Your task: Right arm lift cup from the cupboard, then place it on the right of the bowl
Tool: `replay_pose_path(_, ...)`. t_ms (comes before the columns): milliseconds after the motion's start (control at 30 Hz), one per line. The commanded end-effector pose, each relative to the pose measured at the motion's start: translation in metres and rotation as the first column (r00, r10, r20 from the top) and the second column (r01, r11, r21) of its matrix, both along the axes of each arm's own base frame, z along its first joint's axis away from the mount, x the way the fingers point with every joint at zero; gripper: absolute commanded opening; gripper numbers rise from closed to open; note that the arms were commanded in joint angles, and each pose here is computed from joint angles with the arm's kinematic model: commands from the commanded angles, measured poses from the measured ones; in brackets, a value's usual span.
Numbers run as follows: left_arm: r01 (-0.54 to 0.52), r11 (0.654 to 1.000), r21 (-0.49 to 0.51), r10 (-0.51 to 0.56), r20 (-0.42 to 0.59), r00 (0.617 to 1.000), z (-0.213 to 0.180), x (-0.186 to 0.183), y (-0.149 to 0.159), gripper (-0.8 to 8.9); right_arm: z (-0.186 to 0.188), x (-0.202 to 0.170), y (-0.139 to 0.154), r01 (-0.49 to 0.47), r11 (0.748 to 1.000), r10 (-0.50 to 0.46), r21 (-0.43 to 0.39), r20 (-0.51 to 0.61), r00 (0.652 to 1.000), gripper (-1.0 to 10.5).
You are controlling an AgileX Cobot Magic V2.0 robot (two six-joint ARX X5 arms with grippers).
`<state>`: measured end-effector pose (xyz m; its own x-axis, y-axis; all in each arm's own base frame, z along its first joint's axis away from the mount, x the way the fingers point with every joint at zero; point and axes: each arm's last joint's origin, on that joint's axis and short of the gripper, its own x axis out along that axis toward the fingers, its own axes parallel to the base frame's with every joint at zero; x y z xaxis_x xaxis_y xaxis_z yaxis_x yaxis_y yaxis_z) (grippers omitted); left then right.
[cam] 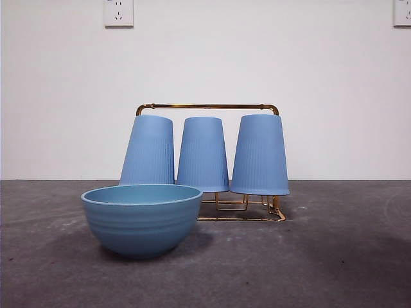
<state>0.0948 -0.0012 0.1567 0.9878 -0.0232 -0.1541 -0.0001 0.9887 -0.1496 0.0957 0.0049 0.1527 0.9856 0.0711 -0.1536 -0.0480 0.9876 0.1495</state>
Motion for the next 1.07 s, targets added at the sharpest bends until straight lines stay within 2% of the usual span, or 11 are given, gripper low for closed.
replay_pose_path(33,0.027,0.999,-0.039,-0.028,-0.017,0.999,-0.004,0.001,-0.001,0.11,0.006,-0.001,0.0,-0.005,0.998,0.004,0.061,0.018,1.0,0.1)
replay_pose_path(367,0.044,0.989,-0.142,-0.032,0.08,0.996,0.029,-0.001,-0.003,0.11,0.045,-0.009,0.001,-0.023,0.981,0.001,0.191,0.112,0.994,0.1)
replay_pose_path(567,0.046,0.986,-0.161,-0.035,0.072,0.997,0.059,0.003,-0.003,0.11,0.071,-0.012,0.002,-0.054,0.975,0.042,0.217,0.062,0.997,0.1)
replay_pose_path(767,0.095,0.981,-0.167,-0.091,0.029,0.995,0.099,0.018,-0.006,0.11,0.104,-0.008,0.006,-0.172,0.957,0.179,0.233,-0.013,0.984,0.1)
replay_pose_path(867,0.133,0.975,-0.176,-0.14,-0.03,0.99,0.118,0.029,-0.009,0.11,0.122,-0.005,0.007,-0.213,0.953,0.231,0.215,-0.063,0.971,0.1)
replay_pose_path(1067,0.285,0.938,-0.196,-0.315,-0.139,0.939,0.149,0.056,-0.02,0.11,0.156,0.01,0.01,-0.308,0.938,0.332,0.16,-0.153,0.931,0.1)
